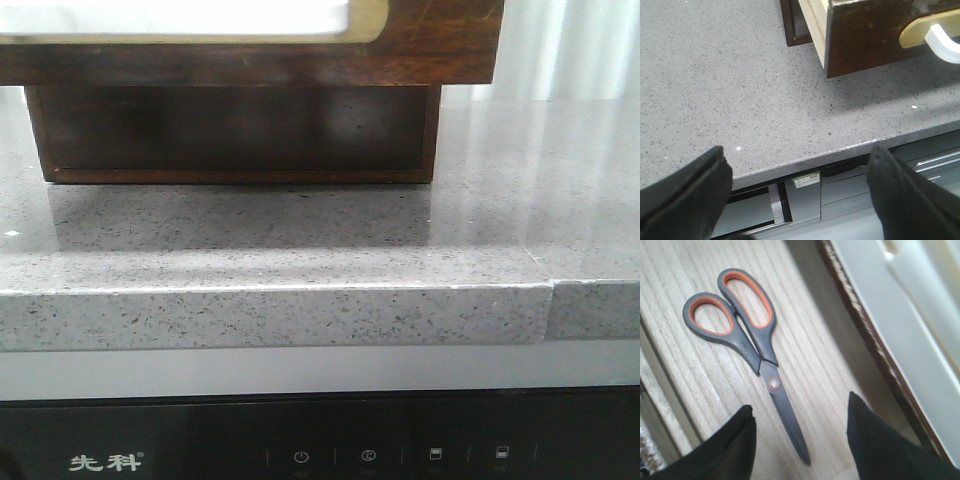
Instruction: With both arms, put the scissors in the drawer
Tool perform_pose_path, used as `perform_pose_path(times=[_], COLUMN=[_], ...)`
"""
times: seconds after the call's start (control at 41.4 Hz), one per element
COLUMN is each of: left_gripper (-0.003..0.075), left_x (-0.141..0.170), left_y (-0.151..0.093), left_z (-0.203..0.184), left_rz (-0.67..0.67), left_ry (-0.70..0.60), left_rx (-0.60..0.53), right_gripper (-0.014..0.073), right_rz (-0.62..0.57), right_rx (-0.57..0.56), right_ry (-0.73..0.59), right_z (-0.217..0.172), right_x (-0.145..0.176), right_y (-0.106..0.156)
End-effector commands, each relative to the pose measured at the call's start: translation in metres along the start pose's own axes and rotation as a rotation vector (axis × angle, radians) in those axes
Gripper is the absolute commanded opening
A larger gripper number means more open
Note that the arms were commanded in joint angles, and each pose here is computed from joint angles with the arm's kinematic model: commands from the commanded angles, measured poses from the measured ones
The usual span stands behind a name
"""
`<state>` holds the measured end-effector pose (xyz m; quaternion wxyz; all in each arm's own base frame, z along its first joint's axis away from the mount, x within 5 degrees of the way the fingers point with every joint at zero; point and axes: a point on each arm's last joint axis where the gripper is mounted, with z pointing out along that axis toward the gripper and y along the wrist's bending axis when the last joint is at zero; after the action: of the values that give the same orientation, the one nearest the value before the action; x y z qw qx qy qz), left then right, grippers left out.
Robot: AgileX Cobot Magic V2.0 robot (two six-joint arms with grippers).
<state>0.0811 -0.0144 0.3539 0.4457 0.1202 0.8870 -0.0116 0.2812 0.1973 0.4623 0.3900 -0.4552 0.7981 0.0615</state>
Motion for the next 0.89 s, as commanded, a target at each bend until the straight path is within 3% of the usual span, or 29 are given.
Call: perform_pose_path(times=[0.0, 0.386, 0.869], left_gripper=[0.0547, 0.0547, 0.0547], left_x=[-0.013, -0.013, -0.013], left_y=[0.0, 0.0, 0.0], left_z=[-0.006, -0.006, -0.006], left_rz=[-0.008, -0.008, -0.009], left_ry=[-0.095, -0.095, -0.097], left_rx=[0.01, 0.01, 0.012], right_gripper=[0.0435, 0.0435, 0.0435], right_rz=[0.169, 0.484, 0.527], right_rx=[0.116, 0.302, 0.352], right_ry=[-0.076, -0.12, -0.271], right_z=[-0.061, -0.125, -0.178], right_x=[0.006, 0.101, 0.205], right_y=[-0.007, 0.001, 0.075])
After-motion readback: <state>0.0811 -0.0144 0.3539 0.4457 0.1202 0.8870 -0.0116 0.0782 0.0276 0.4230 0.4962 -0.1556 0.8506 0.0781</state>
